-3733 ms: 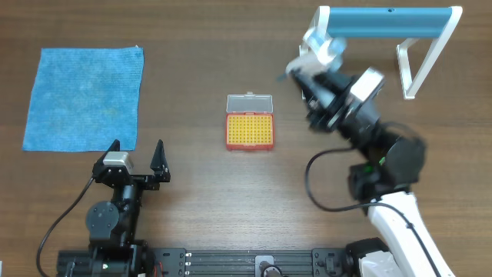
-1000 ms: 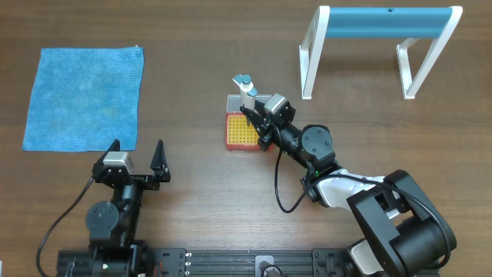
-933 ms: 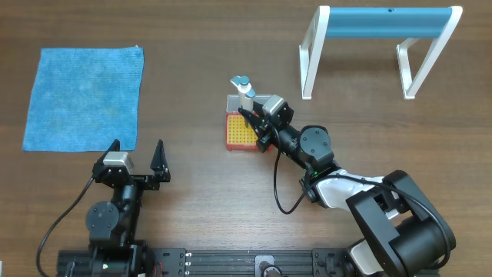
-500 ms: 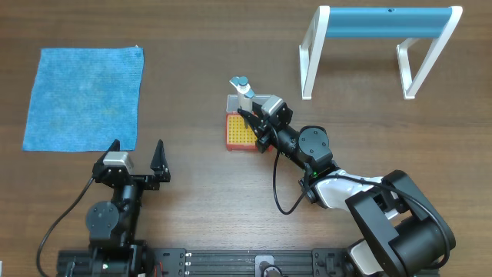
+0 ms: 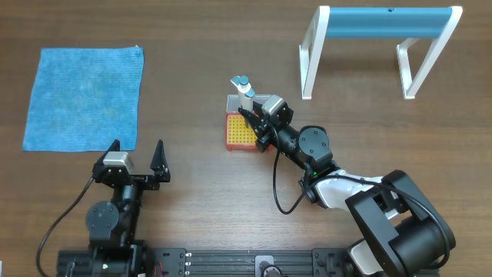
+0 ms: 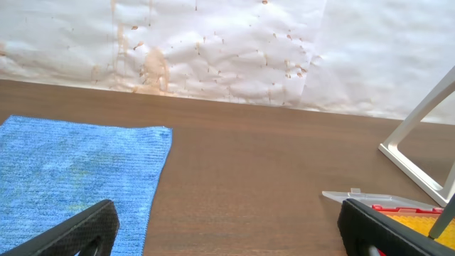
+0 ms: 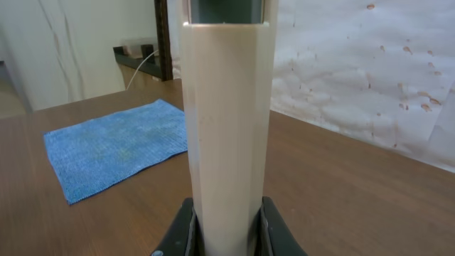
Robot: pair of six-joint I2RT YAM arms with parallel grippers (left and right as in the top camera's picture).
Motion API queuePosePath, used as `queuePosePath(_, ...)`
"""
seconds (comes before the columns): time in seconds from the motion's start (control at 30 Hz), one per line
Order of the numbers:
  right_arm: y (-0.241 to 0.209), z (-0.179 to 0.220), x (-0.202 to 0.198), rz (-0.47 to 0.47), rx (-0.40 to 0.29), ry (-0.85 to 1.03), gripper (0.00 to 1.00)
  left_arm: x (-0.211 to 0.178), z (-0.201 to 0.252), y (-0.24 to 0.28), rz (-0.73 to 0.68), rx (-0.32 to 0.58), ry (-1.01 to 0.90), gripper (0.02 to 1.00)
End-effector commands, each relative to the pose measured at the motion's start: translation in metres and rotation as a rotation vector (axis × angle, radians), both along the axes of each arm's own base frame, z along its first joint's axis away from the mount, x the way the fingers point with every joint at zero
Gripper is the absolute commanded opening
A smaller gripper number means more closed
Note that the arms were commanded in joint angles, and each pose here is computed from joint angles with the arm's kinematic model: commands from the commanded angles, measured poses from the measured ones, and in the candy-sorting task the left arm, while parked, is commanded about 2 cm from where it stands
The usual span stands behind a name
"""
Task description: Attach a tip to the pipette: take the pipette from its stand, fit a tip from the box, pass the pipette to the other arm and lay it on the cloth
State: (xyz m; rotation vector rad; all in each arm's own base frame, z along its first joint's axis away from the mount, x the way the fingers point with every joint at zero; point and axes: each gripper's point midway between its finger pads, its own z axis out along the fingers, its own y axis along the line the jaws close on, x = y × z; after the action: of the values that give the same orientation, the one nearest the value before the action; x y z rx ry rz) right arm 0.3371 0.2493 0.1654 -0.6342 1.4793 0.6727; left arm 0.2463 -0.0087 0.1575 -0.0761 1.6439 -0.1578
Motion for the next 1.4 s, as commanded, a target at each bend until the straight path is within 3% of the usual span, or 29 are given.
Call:
queuePosePath(0.03,-0.004,-0.008,0.002,-0.023,-0.023,0.006,0.077,0.0,-0.001,0.001,0.007,-0.008,0.002,0.996)
queuePosePath(1.4,-0.005,-0.037,0.006,-0.037,-0.064,0.062,0.077,0.0,-0.001,0.001,0.007,-0.008,0.002,0.996)
